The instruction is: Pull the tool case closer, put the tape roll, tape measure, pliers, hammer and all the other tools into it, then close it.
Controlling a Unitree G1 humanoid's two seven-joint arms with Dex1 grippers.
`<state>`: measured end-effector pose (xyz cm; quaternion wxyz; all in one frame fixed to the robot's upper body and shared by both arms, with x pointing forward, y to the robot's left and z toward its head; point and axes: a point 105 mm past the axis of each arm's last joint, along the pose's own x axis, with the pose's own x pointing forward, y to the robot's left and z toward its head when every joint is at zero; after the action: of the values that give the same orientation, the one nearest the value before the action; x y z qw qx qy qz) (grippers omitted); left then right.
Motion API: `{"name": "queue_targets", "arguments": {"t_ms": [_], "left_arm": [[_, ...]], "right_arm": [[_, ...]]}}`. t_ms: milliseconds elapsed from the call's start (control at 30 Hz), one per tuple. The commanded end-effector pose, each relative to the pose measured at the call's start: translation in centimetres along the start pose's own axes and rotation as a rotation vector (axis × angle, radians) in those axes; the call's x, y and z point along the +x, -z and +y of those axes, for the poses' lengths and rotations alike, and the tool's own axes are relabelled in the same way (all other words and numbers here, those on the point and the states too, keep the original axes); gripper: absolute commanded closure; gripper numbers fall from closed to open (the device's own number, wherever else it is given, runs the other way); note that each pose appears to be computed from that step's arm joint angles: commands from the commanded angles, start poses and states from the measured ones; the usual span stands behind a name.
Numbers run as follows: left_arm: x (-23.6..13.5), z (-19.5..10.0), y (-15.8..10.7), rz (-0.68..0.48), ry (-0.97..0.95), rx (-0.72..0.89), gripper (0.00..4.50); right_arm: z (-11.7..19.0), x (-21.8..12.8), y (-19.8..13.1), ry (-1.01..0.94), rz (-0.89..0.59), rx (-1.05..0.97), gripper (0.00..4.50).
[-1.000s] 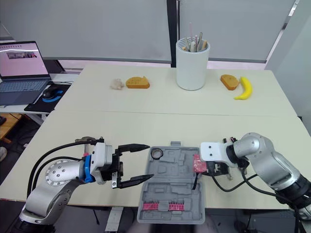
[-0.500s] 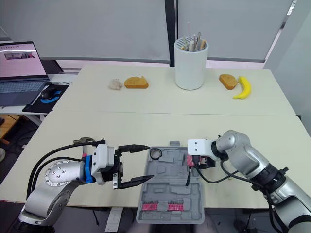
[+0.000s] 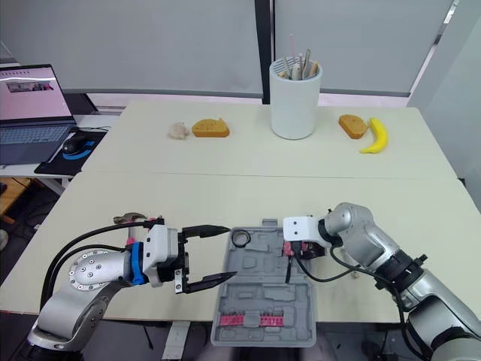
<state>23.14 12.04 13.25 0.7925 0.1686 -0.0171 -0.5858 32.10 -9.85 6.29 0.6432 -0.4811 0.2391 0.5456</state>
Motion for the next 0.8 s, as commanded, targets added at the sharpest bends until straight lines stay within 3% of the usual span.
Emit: {"name": "queue_targets", "arguments": {"t_ms": [33,67,133,233,567,700,800], "left_arm": [[0.1,0.2,-0.7,-0.006,-0.002,0.038,0.00],[0.1,0.3,-0.7,-0.006,-0.003,0.040,0.00],[0.1,0.3,-0.7,-0.005,-0.002,0.041,0.00],[0.1,0.3,-0.7,-0.005,0.002,0.041,0.00],[0.2,0.4,-0.6,-0.005,0.007,0.048,0.00],[0.2,0.5,-0.8,-0.012,0.024,0.059,0.00],[0.3,0.7,-0.8,-0.013,0.033,0.067,0.00]], "right_arm": [[-0.7,-0.3,-0.3,0.037,-0.005,-0.025,1.37],[-0.7,-0.3,-0.3,0.039,-0.006,-0.027,1.37],[-0.7,-0.3,-0.3,0.042,-0.007,-0.034,0.64],[-1.0,-1.0,-0.9,0.059,-0.028,-0.046,0.06],[-0.5,-4.9,-3.3,0.080,-0.168,-0.029,0.06],[0.6,-6.3,-3.0,0.112,-0.339,0.019,0.06],[0.6,-5.9,-1.9,0.191,-0.400,0.098,0.71]]}}
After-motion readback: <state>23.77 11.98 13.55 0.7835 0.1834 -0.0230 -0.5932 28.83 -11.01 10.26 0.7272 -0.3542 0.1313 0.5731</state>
